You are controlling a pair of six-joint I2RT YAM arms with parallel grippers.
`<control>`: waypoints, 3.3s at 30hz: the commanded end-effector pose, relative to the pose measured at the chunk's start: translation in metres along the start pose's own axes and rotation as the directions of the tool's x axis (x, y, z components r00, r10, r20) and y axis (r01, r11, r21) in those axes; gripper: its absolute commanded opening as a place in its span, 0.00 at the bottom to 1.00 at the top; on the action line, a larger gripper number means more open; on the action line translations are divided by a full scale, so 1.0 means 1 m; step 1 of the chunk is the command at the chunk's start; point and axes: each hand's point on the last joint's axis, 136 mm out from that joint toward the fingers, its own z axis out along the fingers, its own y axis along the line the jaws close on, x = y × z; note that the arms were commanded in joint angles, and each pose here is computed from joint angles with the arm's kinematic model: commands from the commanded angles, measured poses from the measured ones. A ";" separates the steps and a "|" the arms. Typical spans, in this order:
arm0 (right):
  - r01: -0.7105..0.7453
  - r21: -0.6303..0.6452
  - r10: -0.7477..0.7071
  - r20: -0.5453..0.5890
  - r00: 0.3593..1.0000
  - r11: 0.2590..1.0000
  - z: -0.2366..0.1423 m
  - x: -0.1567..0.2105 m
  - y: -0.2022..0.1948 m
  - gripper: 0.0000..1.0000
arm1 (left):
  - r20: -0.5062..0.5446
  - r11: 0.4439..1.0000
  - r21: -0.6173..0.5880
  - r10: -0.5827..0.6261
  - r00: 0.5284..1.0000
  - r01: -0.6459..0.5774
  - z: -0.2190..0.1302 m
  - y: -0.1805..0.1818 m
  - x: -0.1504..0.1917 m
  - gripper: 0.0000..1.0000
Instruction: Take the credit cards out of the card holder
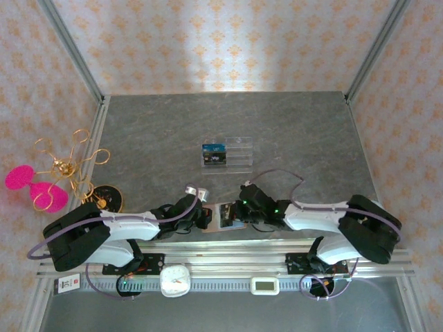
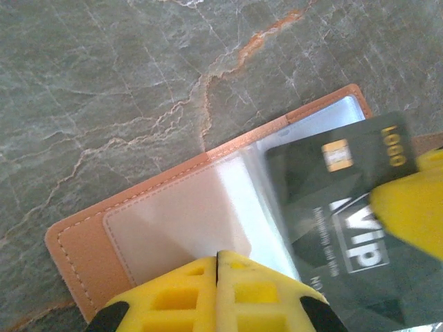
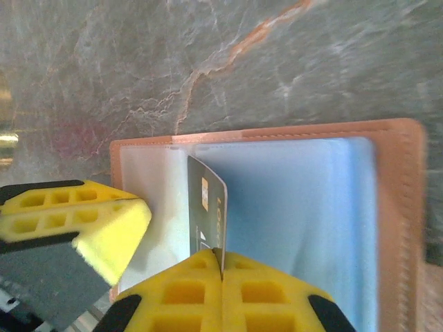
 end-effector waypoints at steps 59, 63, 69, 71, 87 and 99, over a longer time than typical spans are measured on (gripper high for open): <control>0.991 -0.087 -0.969 -0.214 -0.120 -0.103 0.039 -0.212 0.086 0.00 | 0.632 0.989 -0.103 0.147 0.761 -0.105 -0.198 -0.042 -0.174 0.99; 0.993 -0.071 -0.962 -0.250 -0.112 -0.098 0.045 -0.216 0.077 0.00 | 0.629 0.989 -0.103 0.146 0.764 -0.105 -0.198 -0.041 -0.174 0.99; 0.994 -0.077 -0.954 -0.282 -0.102 -0.083 0.051 -0.212 0.066 0.00 | 0.632 0.990 -0.102 0.142 0.762 -0.099 -0.199 -0.039 -0.174 0.99; 0.994 -0.078 -0.954 -0.283 -0.100 -0.081 0.052 -0.211 0.065 0.00 | 0.634 0.990 -0.100 0.140 0.760 -0.099 -0.200 -0.039 -0.174 0.99; 0.993 -0.081 -0.953 -0.283 -0.108 -0.088 0.066 -0.202 0.065 0.18 | 0.629 0.992 -0.080 0.124 0.768 -0.094 -0.197 -0.039 -0.173 0.99; 0.999 0.025 -0.997 -0.073 0.029 0.028 0.023 -0.221 0.136 0.53 | 0.652 0.994 -0.017 0.096 0.752 -0.112 -0.195 -0.051 -0.177 0.99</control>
